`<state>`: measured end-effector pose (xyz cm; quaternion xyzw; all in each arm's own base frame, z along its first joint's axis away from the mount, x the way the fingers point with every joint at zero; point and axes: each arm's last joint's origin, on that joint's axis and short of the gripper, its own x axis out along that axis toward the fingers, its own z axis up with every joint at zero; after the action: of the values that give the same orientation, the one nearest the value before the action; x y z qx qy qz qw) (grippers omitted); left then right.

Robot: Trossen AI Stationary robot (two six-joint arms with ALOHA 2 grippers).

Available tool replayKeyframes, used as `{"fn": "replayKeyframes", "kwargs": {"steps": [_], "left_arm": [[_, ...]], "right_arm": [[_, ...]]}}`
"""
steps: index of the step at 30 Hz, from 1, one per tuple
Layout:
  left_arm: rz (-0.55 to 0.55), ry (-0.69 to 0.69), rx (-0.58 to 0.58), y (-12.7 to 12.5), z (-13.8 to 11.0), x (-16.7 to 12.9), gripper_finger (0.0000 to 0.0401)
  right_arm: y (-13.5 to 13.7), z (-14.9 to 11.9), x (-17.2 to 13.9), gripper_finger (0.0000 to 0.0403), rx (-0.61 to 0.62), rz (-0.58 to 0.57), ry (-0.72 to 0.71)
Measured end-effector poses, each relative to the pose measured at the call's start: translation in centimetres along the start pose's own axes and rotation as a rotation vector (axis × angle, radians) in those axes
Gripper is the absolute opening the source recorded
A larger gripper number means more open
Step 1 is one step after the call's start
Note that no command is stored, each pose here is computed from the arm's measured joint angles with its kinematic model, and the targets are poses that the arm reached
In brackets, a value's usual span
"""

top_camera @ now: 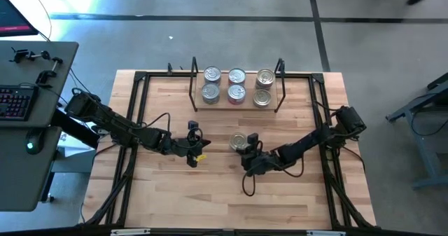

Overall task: Stack canned seafood by type on shelf
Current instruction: Stack the blue-pink tuna can on top of the other blue tuna can on the shelf

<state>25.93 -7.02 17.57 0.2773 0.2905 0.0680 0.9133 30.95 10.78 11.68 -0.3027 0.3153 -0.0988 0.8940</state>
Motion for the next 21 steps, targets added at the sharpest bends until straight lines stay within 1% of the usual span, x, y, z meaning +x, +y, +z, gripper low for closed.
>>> {"fn": "replayKeyframes", "kwargs": {"steps": [5,12,17,21], "left_arm": [[0.000,0.000,0.000,0.0,0.0,0.0,0.0000],[0.000,0.000,0.001,0.0,0.0,0.0,0.0000],[-0.001,0.000,0.001,0.0,0.0,0.0,0.0000],[-0.001,0.000,0.001,0.0,0.0,0.0,0.0000]], "right_arm": [[0.3,0.1,-0.4,0.0000,-0.011,-0.067,0.008],[-0.2,0.8,-1.7,0.0000,-0.011,-0.097,-0.005],[-1.7,1.1,-3.1,0.0000,-0.032,-0.161,0.034],[-4.0,1.4,-4.8,0.0000,-0.041,-0.196,0.062]]}}
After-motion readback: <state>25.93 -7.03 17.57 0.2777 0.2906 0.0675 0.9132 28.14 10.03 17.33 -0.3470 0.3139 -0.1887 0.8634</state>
